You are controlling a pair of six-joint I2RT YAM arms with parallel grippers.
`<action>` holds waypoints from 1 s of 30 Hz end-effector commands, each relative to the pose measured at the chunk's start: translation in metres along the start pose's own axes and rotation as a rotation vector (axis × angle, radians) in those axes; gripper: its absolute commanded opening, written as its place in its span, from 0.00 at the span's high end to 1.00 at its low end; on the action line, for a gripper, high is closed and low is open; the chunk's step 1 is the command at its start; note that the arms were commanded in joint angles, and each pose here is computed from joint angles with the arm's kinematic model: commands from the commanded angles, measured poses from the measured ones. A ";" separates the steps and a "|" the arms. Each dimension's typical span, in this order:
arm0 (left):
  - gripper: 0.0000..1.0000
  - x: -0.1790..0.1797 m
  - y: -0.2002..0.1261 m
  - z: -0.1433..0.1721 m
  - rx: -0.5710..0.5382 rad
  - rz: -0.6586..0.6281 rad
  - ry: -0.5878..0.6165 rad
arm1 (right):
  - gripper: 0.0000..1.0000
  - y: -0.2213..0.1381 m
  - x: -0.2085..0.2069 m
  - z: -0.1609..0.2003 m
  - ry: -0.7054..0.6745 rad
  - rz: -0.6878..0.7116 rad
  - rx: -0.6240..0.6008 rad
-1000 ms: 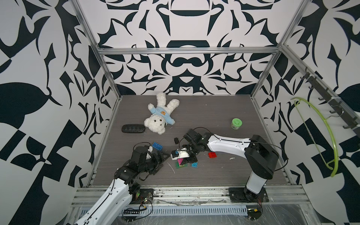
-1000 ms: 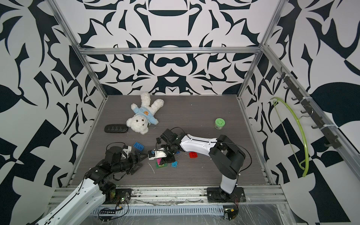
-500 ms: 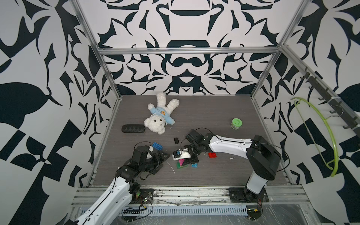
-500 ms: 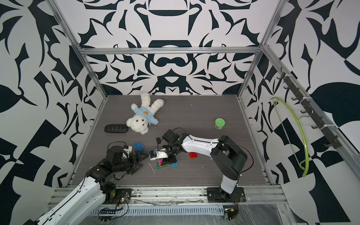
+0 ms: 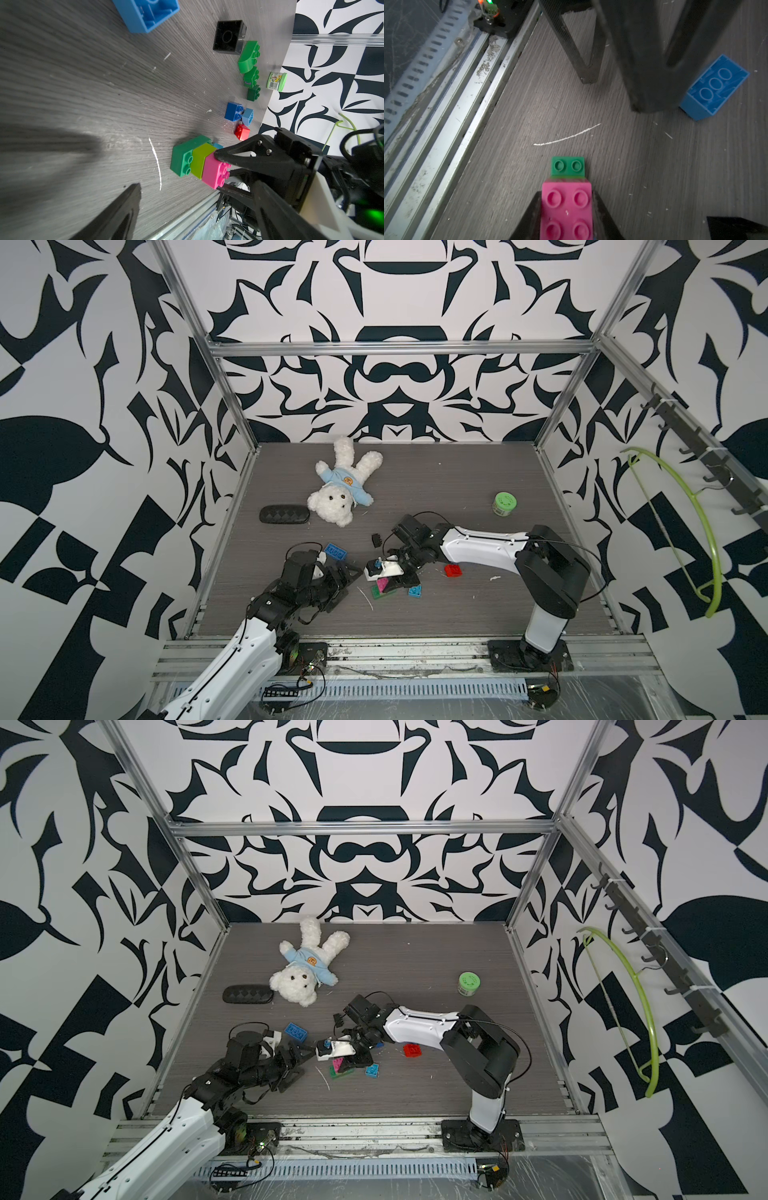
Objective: Assemble the number 1 with lego
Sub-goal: Assemble the lego brick with the lego brick.
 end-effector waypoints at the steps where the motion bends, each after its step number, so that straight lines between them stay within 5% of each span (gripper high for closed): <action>1: 0.10 0.001 0.000 0.001 0.005 0.007 0.020 | 0.60 0.006 0.003 0.031 0.130 0.017 0.148; 5: 0.14 -0.005 -0.001 0.002 0.012 0.023 0.041 | 0.37 -0.030 -0.020 -0.027 0.164 0.130 0.001; 8: 0.14 -0.007 -0.002 0.004 0.027 0.027 0.058 | 0.30 -0.052 -0.023 -0.053 0.174 0.192 -0.090; 13: 0.17 -0.009 0.000 0.007 0.050 0.026 0.070 | 0.31 -0.078 -0.032 -0.062 0.401 0.333 -0.188; 17: 0.21 -0.011 0.004 0.014 0.051 -0.006 0.106 | 0.38 -0.095 -0.045 -0.039 0.820 0.524 -0.180; 20: 0.22 -0.013 0.010 0.021 0.055 -0.051 0.153 | 0.47 -0.106 -0.044 -0.009 1.203 0.636 -0.043; 22: 0.25 -0.019 0.013 0.025 0.057 -0.062 0.179 | 0.51 -0.094 -0.030 -0.005 1.267 0.595 0.051; 30: 0.37 -0.031 0.026 0.029 0.066 -0.060 0.206 | 0.52 -0.054 -0.010 -0.020 1.329 0.557 0.065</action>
Point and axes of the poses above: each gripper's point midway between its finger pads, its own y axis out along the fingers, its own x axis along the line the jaws close on, z = x × y, the point moved 1 cm from there along -y, back along the fingers, and after that the axes turned 1 degree about y, right-handed, at the moved point
